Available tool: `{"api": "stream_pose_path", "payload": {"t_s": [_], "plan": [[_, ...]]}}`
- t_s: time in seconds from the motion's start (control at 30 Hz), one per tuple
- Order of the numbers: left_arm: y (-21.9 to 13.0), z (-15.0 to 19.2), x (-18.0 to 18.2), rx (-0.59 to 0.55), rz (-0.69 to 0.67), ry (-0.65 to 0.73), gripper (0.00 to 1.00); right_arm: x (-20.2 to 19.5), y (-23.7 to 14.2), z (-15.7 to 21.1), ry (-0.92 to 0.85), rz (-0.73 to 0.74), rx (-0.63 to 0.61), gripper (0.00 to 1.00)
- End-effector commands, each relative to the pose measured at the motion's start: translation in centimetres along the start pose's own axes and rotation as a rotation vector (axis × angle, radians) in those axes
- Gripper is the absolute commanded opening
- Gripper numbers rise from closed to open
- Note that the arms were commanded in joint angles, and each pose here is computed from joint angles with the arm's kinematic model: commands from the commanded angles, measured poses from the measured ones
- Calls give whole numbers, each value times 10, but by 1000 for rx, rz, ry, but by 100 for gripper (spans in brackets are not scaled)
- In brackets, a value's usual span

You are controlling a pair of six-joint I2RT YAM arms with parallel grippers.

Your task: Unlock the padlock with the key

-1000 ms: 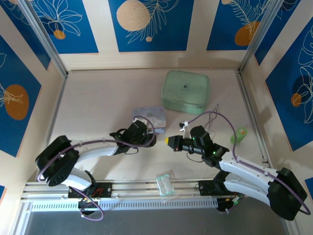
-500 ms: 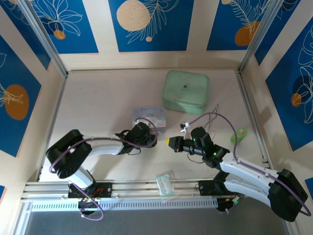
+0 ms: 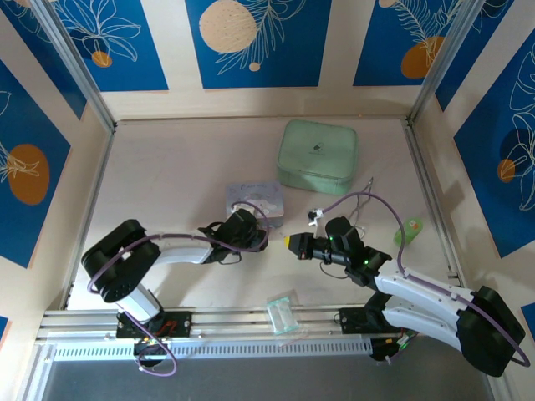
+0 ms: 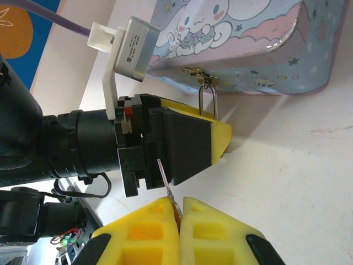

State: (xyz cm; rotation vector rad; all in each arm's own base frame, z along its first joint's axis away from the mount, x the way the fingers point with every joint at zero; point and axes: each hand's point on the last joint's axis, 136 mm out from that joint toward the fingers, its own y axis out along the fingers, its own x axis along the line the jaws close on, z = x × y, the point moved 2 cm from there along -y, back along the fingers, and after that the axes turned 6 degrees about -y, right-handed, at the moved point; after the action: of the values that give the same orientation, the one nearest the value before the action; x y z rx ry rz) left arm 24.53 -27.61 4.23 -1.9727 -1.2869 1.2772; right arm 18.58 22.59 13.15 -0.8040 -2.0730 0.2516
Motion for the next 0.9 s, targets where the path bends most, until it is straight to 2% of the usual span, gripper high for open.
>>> {"api": "stream_pose_path", "payload": {"t_s": [0.0, 0.63, 0.87], "plan": [[10, 14, 10, 53, -22, -16, 47, -6, 1, 1, 9, 15, -8, 0], [11, 20, 11, 49, -11, -64, 23, -11, 16, 9, 32, 20, 27, 0], [7, 18, 9, 33, 10, -110, 18, -14, 22, 12, 60, 33, 40, 0]]}}
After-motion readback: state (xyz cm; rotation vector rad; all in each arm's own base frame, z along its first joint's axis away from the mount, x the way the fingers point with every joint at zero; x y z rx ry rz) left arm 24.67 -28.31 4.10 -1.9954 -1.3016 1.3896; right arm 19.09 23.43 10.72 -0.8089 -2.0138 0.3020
